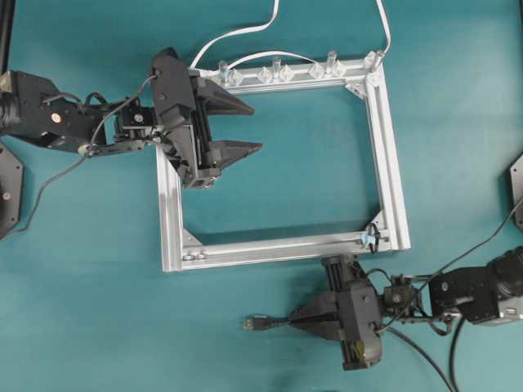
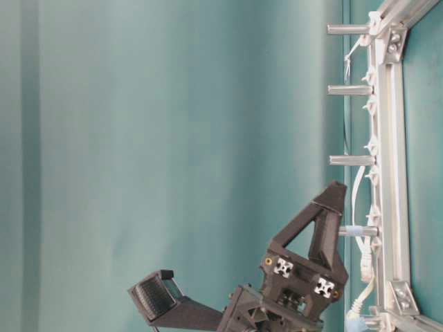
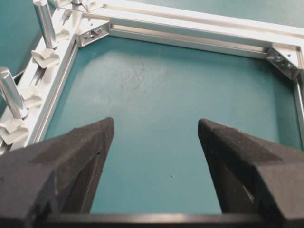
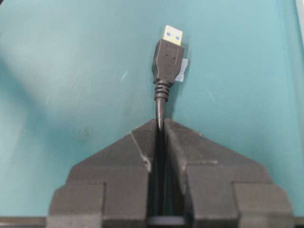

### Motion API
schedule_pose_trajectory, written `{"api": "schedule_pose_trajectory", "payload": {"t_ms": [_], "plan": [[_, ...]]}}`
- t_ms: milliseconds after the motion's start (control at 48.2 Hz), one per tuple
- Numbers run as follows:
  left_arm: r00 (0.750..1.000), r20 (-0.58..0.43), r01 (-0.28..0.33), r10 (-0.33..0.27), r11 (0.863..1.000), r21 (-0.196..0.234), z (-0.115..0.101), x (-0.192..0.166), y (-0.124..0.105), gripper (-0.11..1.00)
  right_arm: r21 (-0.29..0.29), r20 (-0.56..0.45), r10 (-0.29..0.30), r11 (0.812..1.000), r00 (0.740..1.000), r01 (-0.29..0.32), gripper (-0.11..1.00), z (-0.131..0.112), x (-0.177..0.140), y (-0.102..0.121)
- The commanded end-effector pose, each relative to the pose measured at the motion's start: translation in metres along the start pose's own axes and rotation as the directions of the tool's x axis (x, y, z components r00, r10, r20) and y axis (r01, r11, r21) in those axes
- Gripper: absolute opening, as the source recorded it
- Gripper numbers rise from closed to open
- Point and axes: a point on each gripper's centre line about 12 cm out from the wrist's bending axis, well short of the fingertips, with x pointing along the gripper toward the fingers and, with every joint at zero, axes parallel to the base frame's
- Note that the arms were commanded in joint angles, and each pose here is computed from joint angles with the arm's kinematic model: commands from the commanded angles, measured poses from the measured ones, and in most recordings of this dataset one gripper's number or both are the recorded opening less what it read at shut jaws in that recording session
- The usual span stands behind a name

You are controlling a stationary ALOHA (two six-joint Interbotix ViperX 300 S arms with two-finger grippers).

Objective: Insert the wire through the string loop located on the right side.
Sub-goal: 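Close the right gripper on the cable just behind the USB plug, then lift the cable and carry it right toward the frame's lower-right corner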

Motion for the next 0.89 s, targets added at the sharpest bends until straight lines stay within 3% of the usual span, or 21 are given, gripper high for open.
{"api": "schedule_pose_trajectory", "payload": {"t_ms": [0, 228, 623, 872], "plan": [[0.999, 0.038, 0.008, -0.008, 1.0, -0.005, 0.012, -0.004, -0.002, 0.77, 0.015, 0.001, -0.015, 1.0, 1.0, 0.015, 0.06, 0.005, 0.0, -0.007], [0.999, 0.039, 0.008, -0.008, 1.0, -0.005, 0.013, -0.004, -0.002, 0.77, 0.016, -0.004, -0.007, 1.0, 1.0, 0.008, 0.07, 0.009, -0.001, -0.005], [0.999, 0.042, 0.008, -0.007, 1.0, -0.006, 0.014, -0.005, -0.002, 0.77, -0.061, 0.041, 0.063, 0.996, 0.997, -0.061, 0.06, 0.054, -0.03, 0.007], [0.999, 0.039, 0.007, -0.007, 1.0, -0.006, 0.013, -0.005, -0.002, 0.77, -0.057, 0.051, 0.09, 0.995, 0.995, -0.087, 0.06, 0.07, -0.04, 0.011]]}}
